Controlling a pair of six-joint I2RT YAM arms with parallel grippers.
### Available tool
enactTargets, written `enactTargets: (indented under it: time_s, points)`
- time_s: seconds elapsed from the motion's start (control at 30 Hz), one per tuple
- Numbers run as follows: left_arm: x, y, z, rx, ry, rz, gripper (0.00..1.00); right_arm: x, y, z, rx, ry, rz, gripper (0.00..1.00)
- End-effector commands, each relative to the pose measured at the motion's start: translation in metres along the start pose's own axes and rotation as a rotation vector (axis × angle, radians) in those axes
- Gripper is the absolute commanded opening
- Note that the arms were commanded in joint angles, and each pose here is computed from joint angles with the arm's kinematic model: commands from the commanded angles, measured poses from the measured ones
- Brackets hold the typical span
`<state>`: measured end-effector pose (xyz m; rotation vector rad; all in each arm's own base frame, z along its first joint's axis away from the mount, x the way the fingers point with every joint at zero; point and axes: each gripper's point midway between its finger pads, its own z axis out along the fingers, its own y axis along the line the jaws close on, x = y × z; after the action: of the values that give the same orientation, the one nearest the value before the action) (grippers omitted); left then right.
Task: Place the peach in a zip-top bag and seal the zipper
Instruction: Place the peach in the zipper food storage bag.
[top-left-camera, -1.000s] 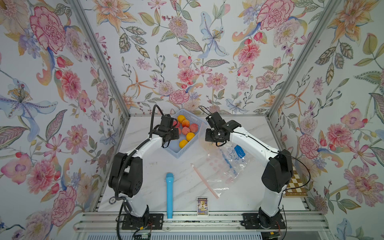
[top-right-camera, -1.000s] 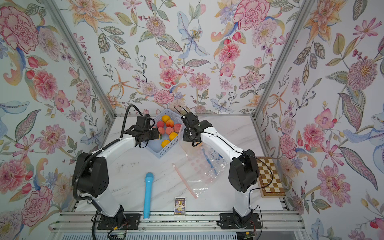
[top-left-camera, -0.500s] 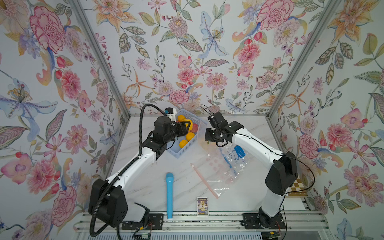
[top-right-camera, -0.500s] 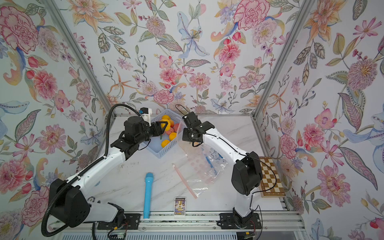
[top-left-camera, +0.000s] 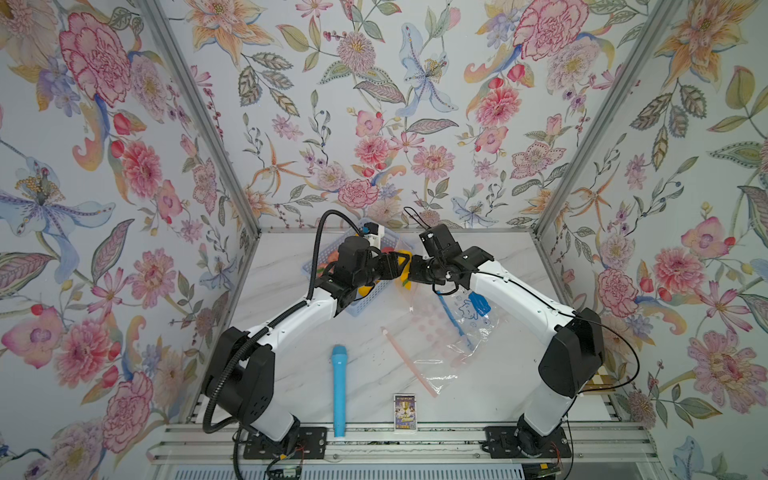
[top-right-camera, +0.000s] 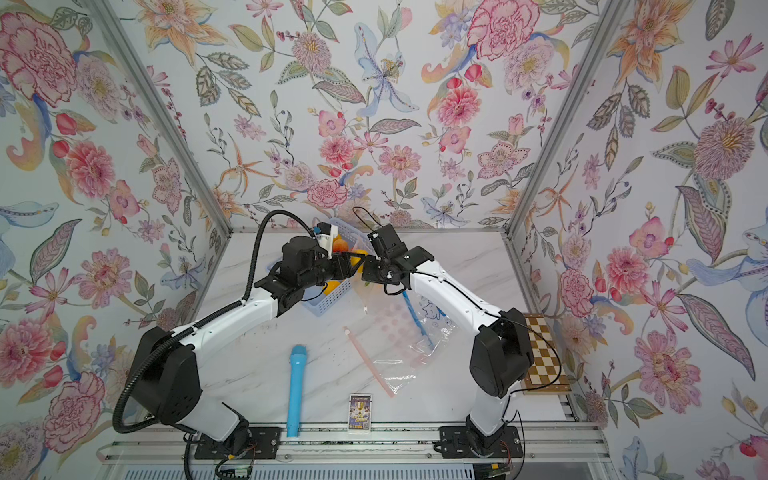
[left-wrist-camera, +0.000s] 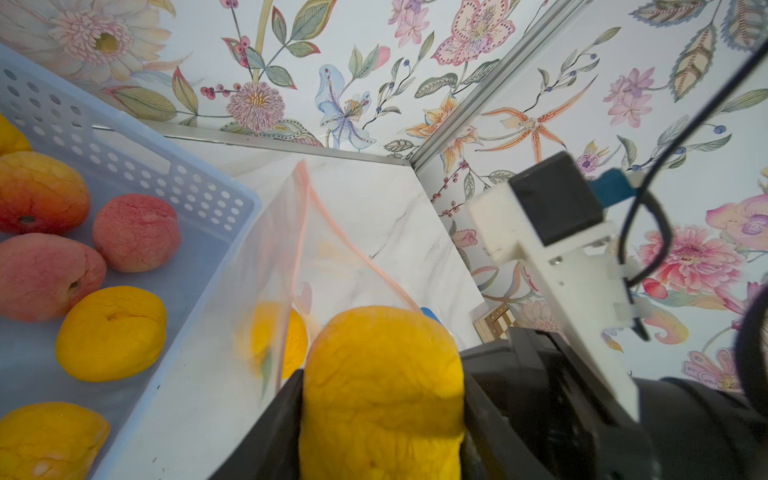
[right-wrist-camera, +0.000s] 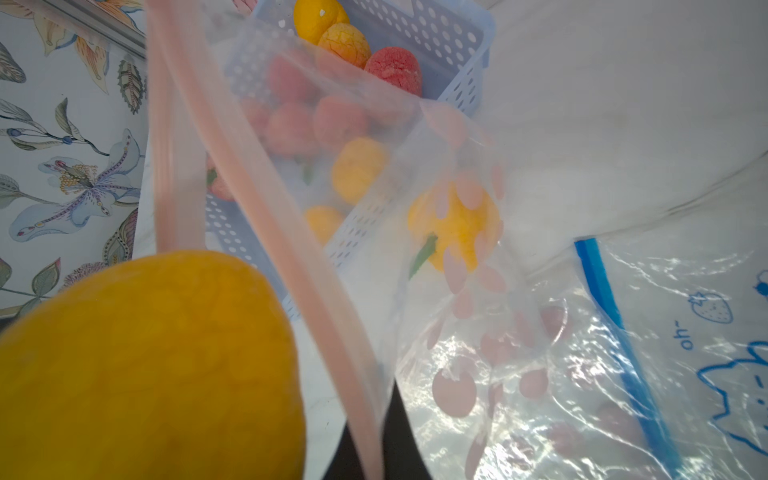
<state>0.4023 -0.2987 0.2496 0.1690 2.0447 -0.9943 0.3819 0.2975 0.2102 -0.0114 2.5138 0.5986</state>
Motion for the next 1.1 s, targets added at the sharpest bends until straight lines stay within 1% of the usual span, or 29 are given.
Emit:
enactTargets:
  time_s: [0.0,0.1,0.17,0.23,0.4,0.5,0.53,0.6,0.67,0.73,0.83,1.07]
  points:
    - [0.009,0.017,0.007,-0.081,0.038,0.005,0.48,-0.007,0.008,-0.013,-0.047,-0.038,0.013,0.0]
    - [0.017,0.036,0.008,-0.175,0.064,0.023,0.5,-0.007,0.007,-0.013,-0.044,-0.041,0.012,0.0]
    - [0.02,0.042,0.007,-0.212,0.075,0.033,0.56,-0.006,0.005,-0.013,-0.037,-0.041,0.015,0.0]
    - [0.018,0.042,0.006,-0.214,0.074,0.04,0.7,-0.006,0.003,-0.012,-0.03,-0.043,0.014,0.0]
    - [0.009,0.028,-0.003,-0.177,0.056,0.052,0.92,-0.006,-0.008,-0.007,0.004,-0.046,0.042,0.0]
    - [0.004,0.021,-0.011,-0.163,0.04,0.061,0.94,-0.006,-0.014,-0.004,0.018,-0.042,0.054,0.0]
    - [-0.006,0.013,-0.023,-0.153,0.008,0.075,0.94,-0.005,-0.016,-0.004,0.022,-0.041,0.055,0.0]
    - [-0.011,0.014,-0.032,-0.18,-0.011,0.09,0.94,-0.005,-0.016,-0.003,0.024,-0.039,0.055,0.0]
    - [-0.016,0.021,-0.041,-0.235,-0.034,0.112,0.94,-0.004,-0.016,-0.002,0.024,-0.038,0.055,0.0]
    - [-0.02,0.035,-0.051,-0.31,-0.051,0.129,0.94,-0.004,-0.017,-0.001,0.026,-0.037,0.054,0.0]
    - [-0.024,0.06,-0.062,-0.415,-0.047,0.14,0.94,-0.003,-0.018,-0.001,0.027,-0.034,0.055,0.0]
    - [-0.033,0.141,-0.084,-0.713,-0.001,0.167,0.95,-0.002,-0.017,0.001,0.026,-0.028,0.053,0.0]
